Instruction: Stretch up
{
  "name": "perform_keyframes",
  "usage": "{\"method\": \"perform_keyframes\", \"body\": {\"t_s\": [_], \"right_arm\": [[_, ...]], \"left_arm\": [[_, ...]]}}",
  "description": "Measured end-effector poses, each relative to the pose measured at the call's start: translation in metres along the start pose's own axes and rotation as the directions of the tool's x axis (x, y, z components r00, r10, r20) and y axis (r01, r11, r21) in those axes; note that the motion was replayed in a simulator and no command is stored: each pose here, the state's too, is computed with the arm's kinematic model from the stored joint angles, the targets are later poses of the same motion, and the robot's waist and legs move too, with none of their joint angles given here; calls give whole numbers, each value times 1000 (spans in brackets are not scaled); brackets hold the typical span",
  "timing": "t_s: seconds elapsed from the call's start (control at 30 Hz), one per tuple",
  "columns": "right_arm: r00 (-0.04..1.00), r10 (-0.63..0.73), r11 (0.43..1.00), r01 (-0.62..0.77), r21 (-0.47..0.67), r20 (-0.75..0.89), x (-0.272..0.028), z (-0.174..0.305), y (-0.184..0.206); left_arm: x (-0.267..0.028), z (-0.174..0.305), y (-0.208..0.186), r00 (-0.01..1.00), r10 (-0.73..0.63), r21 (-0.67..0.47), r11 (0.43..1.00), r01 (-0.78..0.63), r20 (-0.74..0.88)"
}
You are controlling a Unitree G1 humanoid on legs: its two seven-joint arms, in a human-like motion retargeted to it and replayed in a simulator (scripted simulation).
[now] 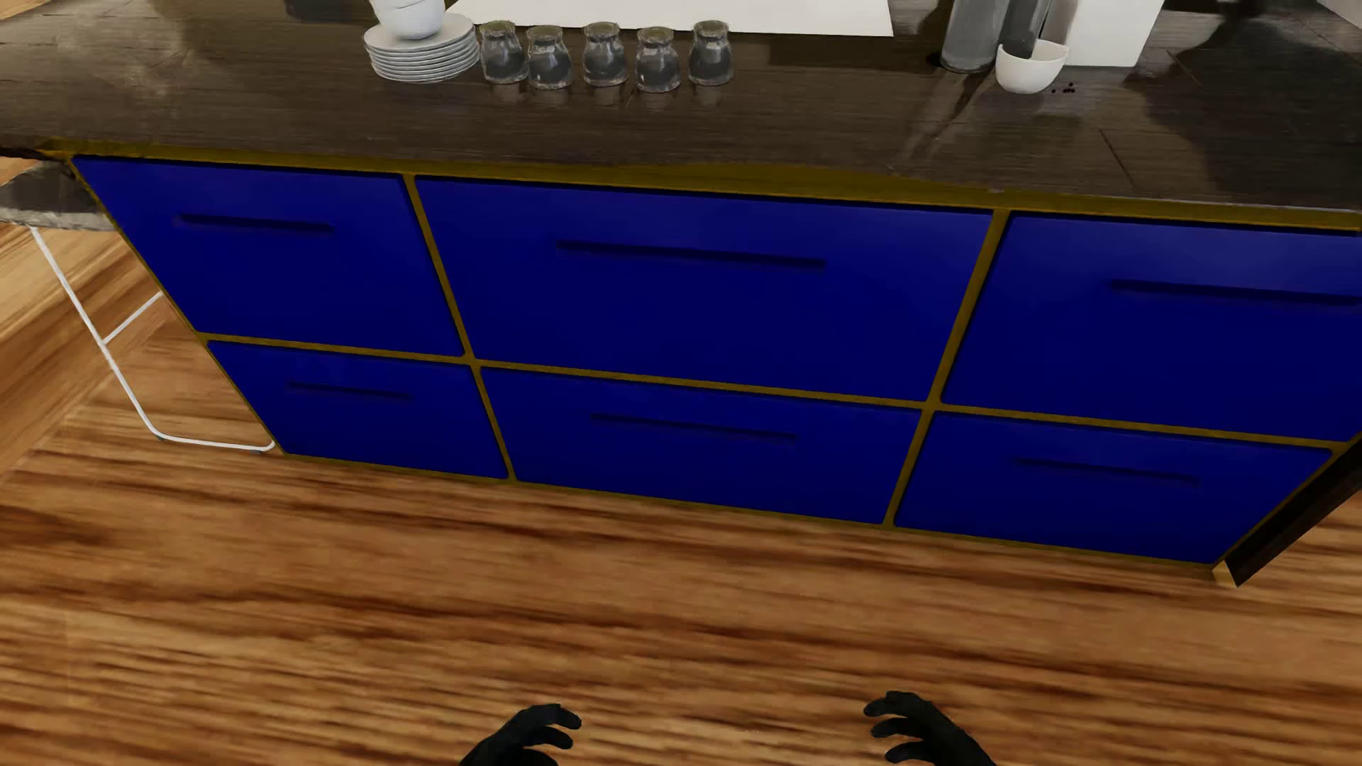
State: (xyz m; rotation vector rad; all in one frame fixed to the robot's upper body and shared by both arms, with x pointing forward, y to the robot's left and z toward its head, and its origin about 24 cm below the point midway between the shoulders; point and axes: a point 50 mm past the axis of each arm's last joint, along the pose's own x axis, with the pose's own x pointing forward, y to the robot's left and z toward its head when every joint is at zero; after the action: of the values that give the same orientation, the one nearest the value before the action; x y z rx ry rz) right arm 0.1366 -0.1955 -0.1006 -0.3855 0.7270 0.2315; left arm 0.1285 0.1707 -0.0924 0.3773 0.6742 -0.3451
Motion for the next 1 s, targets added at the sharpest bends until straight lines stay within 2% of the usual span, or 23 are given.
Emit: {"method": "perform_keyframes", "body": {"t_s": [0.03,0.07,0.3,0.43,0.57,0.67,0.73,0.83,0.9,1.0], "right_arm": [[1000,-15,1000,15,12,-7,-1,-2,-3],[999,54,998,-54,-33,-1,0,0,12],[999,49,998,-49,-36,14,2,4,10],[996,68,995,-63,-81,60,8,20,9],[981,77,985,-47,-163,178,21,59,-3],[928,75,958,34,-284,366,29,128,-28],[854,46,929,154,-336,518,27,190,-54],[685,12,848,380,-371,729,-2,295,-95],[572,14,757,530,-382,820,-35,356,-116],[416,19,596,725,-344,909,-96,433,-137]], "left_arm": [[0,-1,-1,1000,-4,1,1000,4,-4],[-1,-4,0,1000,3,-7,1000,-3,-14],[2,-1,2,1000,12,-8,1000,-12,-10],[11,13,14,999,38,8,999,-39,32],[24,54,40,983,77,73,993,-90,167],[29,116,82,926,140,150,968,-203,351],[24,172,116,849,187,191,929,-316,495],[-4,264,165,686,234,224,831,-509,689],[-37,327,185,565,212,253,732,-633,797],[-99,411,205,406,177,258,536,-804,896]]}}
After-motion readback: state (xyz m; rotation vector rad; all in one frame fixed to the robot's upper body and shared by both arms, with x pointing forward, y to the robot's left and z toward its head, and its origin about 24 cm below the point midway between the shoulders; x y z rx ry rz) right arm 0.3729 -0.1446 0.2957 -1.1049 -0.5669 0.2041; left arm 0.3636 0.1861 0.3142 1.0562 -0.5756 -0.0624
